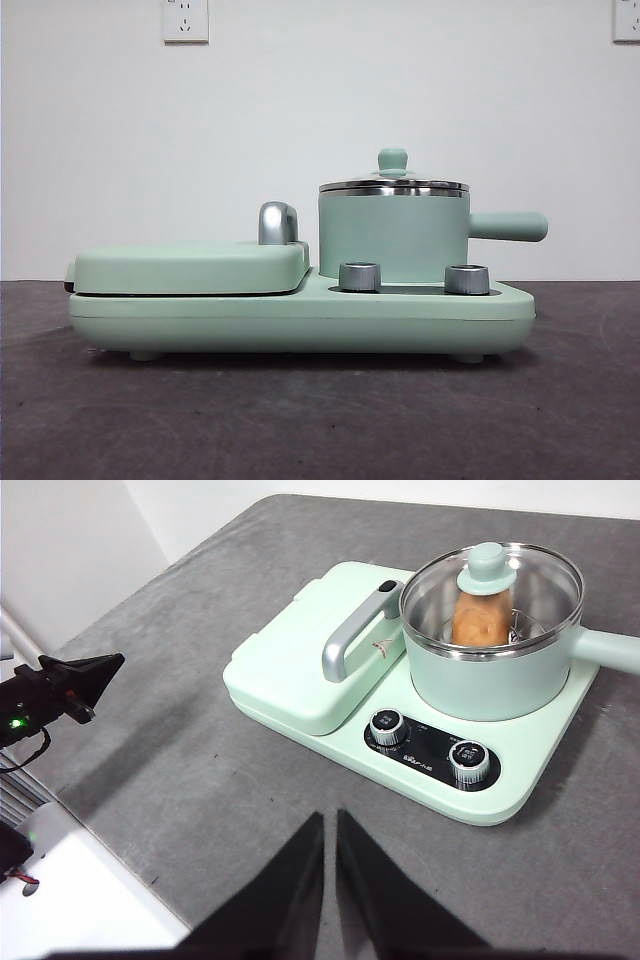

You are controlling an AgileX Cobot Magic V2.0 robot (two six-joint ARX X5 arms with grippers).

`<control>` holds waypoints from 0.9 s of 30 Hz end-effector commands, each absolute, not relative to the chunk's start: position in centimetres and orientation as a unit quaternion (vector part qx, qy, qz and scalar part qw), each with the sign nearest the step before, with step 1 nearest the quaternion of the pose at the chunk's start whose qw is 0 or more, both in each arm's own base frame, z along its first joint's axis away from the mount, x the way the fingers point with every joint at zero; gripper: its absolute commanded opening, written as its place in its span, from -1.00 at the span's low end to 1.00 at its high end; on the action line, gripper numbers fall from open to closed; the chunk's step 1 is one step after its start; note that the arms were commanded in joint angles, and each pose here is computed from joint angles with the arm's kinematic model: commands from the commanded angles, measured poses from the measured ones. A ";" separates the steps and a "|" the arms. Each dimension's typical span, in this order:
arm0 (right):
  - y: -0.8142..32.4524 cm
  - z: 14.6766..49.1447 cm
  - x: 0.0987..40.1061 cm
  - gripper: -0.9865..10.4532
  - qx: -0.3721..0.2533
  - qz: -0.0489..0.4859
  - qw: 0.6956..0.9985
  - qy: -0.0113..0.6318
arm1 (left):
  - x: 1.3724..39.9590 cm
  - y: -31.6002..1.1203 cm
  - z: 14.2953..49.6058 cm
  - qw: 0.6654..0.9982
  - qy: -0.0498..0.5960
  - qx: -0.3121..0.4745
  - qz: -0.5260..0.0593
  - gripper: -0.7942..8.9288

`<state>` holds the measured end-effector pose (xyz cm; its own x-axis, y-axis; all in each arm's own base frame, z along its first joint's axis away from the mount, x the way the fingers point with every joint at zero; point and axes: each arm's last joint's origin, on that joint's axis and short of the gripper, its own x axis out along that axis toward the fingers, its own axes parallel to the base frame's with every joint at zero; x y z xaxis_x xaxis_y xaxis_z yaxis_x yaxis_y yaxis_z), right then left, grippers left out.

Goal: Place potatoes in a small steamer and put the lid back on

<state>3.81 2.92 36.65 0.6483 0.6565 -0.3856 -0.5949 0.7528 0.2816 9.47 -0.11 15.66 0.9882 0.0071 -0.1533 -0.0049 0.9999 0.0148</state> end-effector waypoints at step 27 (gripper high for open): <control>-0.3 15.5 9.5 -0.80 0.027 -0.021 0.994 0.102 | 9.6 -0.1 15.0 0.996 0.088 0.005 0.004 -0.83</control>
<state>9.43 -0.32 15.53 0.9762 -0.0305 -0.2148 0.0348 0.9993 0.0165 9.47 -0.11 15.66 0.9882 0.0071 -0.1533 -0.0049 0.9999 0.0148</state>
